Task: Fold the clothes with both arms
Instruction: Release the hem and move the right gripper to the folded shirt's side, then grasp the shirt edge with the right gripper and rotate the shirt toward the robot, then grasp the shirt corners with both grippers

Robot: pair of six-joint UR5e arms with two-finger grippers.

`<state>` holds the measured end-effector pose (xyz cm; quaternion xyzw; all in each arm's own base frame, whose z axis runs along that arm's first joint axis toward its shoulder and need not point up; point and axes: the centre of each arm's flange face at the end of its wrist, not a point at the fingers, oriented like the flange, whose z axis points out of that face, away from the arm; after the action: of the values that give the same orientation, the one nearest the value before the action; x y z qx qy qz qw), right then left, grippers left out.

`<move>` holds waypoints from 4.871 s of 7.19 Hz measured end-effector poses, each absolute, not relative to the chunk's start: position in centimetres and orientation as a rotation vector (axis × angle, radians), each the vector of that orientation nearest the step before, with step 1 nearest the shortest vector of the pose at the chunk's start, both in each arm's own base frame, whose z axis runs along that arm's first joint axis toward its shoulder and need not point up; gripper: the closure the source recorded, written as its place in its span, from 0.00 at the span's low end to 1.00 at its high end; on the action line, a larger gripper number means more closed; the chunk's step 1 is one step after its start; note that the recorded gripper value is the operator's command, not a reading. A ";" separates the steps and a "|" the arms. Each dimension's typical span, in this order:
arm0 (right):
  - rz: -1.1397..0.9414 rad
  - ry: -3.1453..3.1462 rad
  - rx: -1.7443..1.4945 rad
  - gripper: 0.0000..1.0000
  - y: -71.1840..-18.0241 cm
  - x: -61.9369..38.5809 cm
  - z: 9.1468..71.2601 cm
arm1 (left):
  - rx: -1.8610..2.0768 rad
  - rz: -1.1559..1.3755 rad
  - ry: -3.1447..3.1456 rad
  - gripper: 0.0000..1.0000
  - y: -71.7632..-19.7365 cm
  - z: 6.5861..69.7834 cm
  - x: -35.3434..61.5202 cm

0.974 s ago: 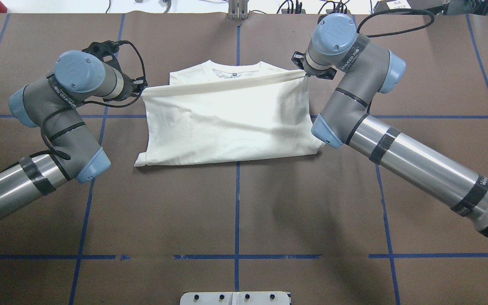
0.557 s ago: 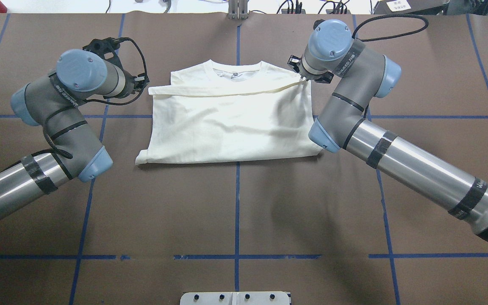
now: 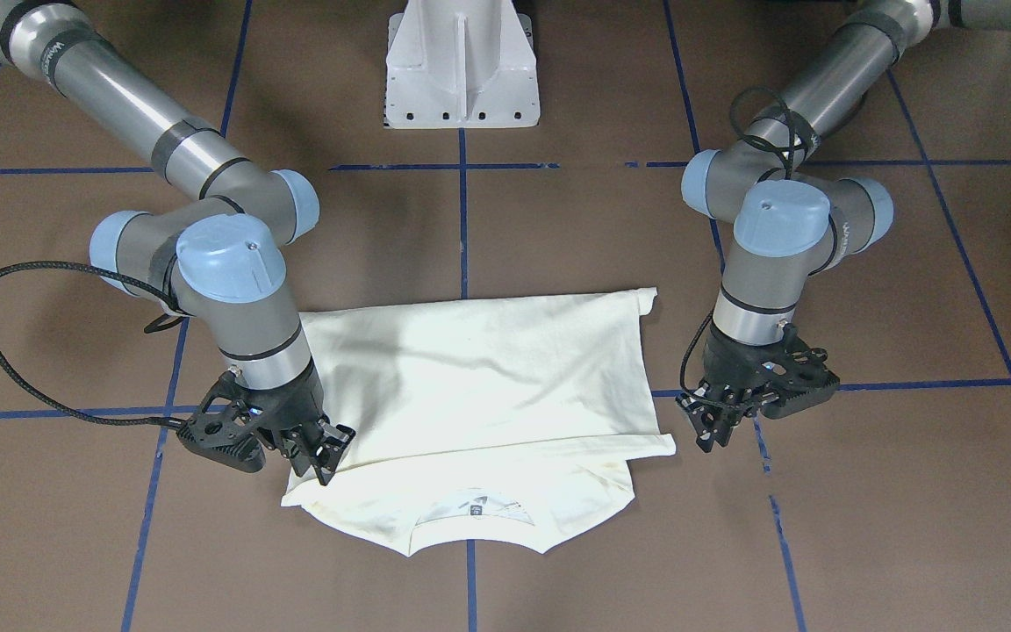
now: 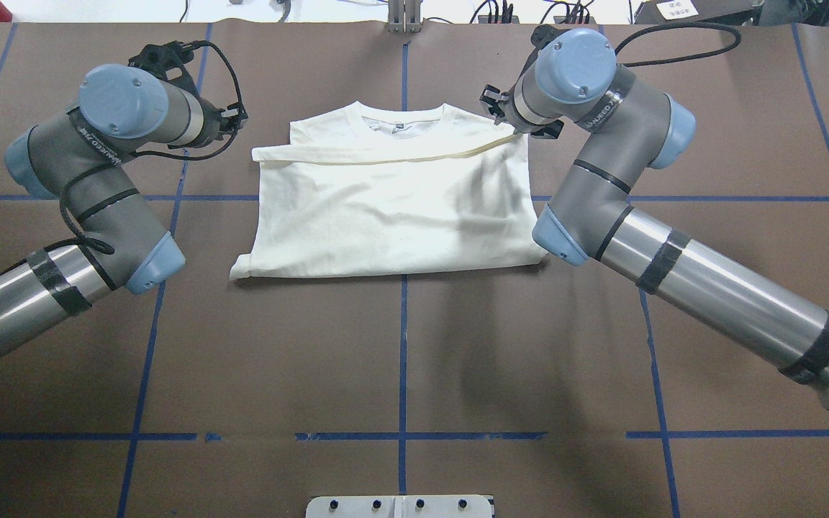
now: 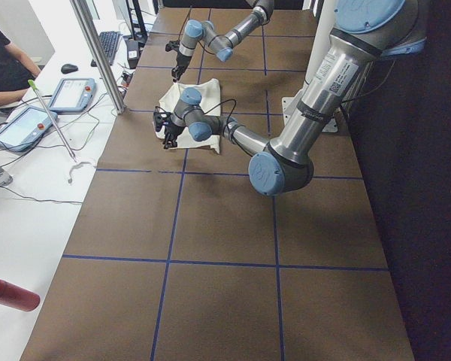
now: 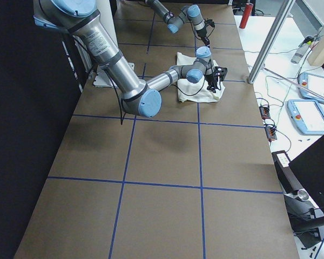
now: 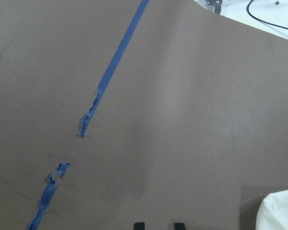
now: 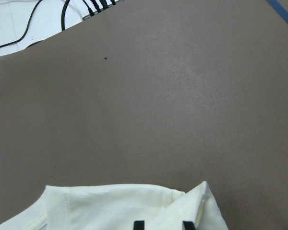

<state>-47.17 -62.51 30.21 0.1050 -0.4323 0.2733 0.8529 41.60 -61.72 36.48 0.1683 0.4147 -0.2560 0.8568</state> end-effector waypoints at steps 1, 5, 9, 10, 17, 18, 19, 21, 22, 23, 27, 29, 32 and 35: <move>0.568 -0.946 0.184 0.36 -59.3 -46.0 31.3 | 0.363 -0.542 0.881 0.68 -62.0 36.2 41.1; 0.597 -0.996 0.032 0.29 -46.2 -43.5 35.4 | 0.391 -0.545 0.908 0.68 -62.3 35.1 39.9; 0.596 -0.967 0.026 0.45 -45.2 -45.7 36.6 | 0.416 -0.563 0.885 0.68 -62.5 35.7 39.6; 0.595 -0.954 0.024 0.99 -45.1 -46.3 37.2 | 0.423 -0.568 0.879 0.68 -62.6 35.8 39.5; 0.537 -1.018 -0.018 1.00 -41.3 -43.2 35.3 | 0.426 -0.572 0.880 0.67 -62.7 35.8 39.7; 0.478 -1.048 -0.068 1.00 -37.0 -40.6 34.7 | 0.426 -0.573 0.888 0.62 -62.6 35.3 39.7; 0.398 -1.059 -0.137 1.00 -31.5 -38.6 34.5 | 0.430 -0.569 0.908 0.63 -62.3 34.3 39.7; 0.263 -1.053 -0.372 0.38 -21.8 -36.6 32.9 | 0.394 -0.502 1.021 0.61 -59.9 30.4 40.0; 0.214 -1.031 -0.461 0.00 -18.2 -37.4 32.3 | 0.314 -0.435 1.116 0.33 -57.5 28.3 39.8; 0.181 -1.007 -0.490 0.00 -15.6 -38.4 32.5 | 0.218 -0.380 1.215 0.24 -53.8 26.1 38.8; 0.402 -1.073 -0.291 0.00 -23.3 -36.2 32.4 | -0.155 -0.421 1.301 0.36 -40.1 24.2 46.3; 0.529 -1.097 -0.173 0.00 -30.3 -33.2 33.0 | -0.189 -0.481 1.220 0.41 -35.3 26.0 52.5; 0.547 -1.097 -0.128 0.00 -32.6 -32.9 33.4 | -0.155 -0.525 1.157 0.43 -35.0 27.3 54.6; 0.550 -1.085 -0.127 0.00 -33.0 -33.3 34.0 | -0.128 -0.536 1.133 0.53 -35.5 28.2 55.5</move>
<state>-33.35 -32.98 33.96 -0.0598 -0.5095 0.2581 0.8186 55.51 -35.54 28.19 -0.0597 0.5298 -0.2508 0.8080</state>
